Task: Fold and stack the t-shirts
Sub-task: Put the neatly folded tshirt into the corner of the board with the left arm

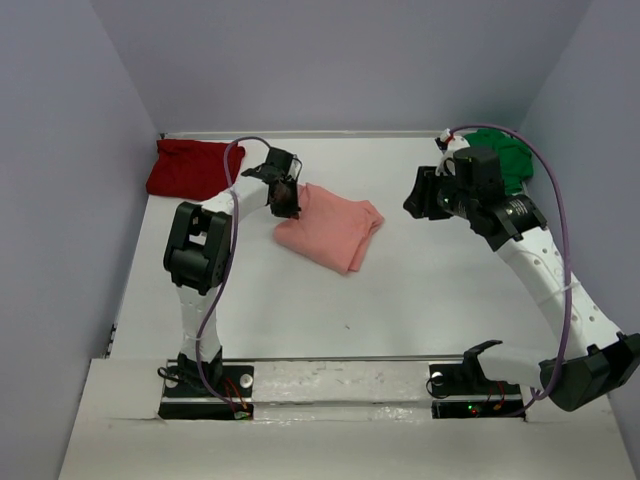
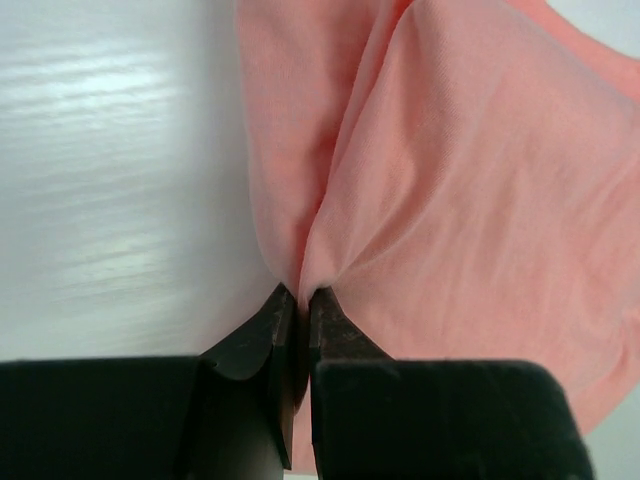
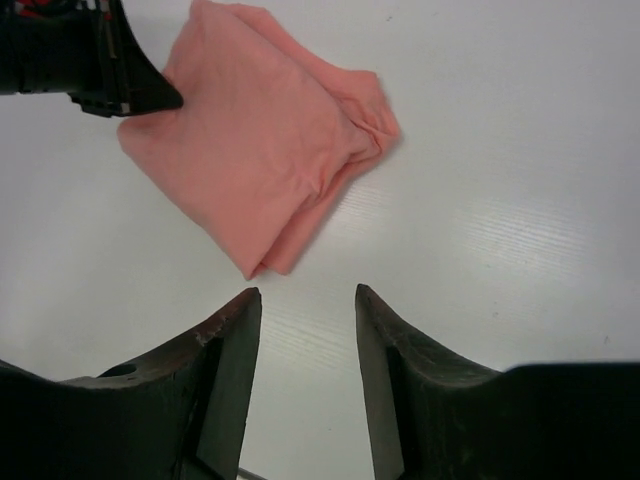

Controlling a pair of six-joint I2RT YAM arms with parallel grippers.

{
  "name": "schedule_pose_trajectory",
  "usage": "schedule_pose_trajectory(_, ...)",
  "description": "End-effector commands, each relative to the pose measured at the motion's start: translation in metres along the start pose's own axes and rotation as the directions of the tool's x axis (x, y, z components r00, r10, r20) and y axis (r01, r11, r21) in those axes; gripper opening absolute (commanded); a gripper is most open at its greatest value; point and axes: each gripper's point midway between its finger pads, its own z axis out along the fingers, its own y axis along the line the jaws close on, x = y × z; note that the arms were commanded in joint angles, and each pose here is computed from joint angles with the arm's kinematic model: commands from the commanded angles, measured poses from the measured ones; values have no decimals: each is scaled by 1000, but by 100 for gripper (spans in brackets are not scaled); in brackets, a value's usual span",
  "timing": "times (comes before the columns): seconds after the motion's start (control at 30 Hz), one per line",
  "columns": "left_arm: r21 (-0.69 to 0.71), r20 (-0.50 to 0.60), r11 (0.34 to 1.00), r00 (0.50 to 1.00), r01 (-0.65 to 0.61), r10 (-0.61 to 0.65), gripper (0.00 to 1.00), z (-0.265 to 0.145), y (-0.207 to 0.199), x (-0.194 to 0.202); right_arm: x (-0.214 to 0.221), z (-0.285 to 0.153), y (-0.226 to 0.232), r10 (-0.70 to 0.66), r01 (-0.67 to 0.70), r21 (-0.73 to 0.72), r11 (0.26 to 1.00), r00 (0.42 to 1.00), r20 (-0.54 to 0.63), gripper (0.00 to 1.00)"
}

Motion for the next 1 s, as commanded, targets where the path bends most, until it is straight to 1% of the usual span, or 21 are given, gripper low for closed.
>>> schedule_pose_trajectory(0.0,-147,143,986,985,-76,97,0,-41,16,-46,-8,-4,-19,0,-8,113,994,998,69,42)
schedule_pose_trajectory(0.03,-152,161,985,981,-80,104,0,-45,14,-53,-6,-1,-23,0,-8,130,991,998,60,34)
schedule_pose_trajectory(0.07,-151,186,985,976,-86,113,0,-52,13,-61,0,4,-27,3,-10,148,989,999,43,7)
schedule_pose_trajectory(0.1,-155,210,983,969,-100,131,0,-58,11,-70,2,6,-29,11,-17,156,988,999,39,0)
schedule_pose_trajectory(0.2,-162,259,980,953,-116,155,0,-76,7,-94,6,13,-37,14,-20,190,982,999,29,0)
schedule_pose_trajectory(0.27,-178,263,977,952,-114,159,0,-83,12,-103,8,14,-45,14,-21,231,973,999,30,0)
schedule_pose_trajectory(0.3,-181,294,977,942,-109,160,0,-91,11,-117,8,14,-46,15,-23,237,971,999,32,0)
schedule_pose_trajectory(0.43,-195,333,975,928,-106,167,0,-108,16,-145,10,15,-46,14,-21,235,972,999,28,0)
schedule_pose_trajectory(0.47,-204,330,972,927,-113,177,0,-107,18,-148,11,16,-48,16,-22,241,970,999,28,0)
schedule_pose_trajectory(0.5,-210,355,972,917,-108,179,0,-117,18,-160,13,16,-49,16,-21,249,968,1000,22,0)
schedule_pose_trajectory(0.57,-229,353,968,918,-102,180,0,-115,24,-168,15,17,-49,12,-16,245,969,1000,15,0)
schedule_pose_trajectory(0.6,-236,371,968,913,-85,170,0,-125,29,-179,14,17,-48,14,-18,242,970,1000,17,0)
schedule_pose_trajectory(0.8,-245,374,968,915,-62,153,0,-118,51,-197,12,13,-42,4,-8,223,975,1000,19,0)
schedule_pose_trajectory(0.97,-230,389,973,916,-6,98,0,-112,83,-212,13,12,-43,2,-4,229,974,1000,12,0)
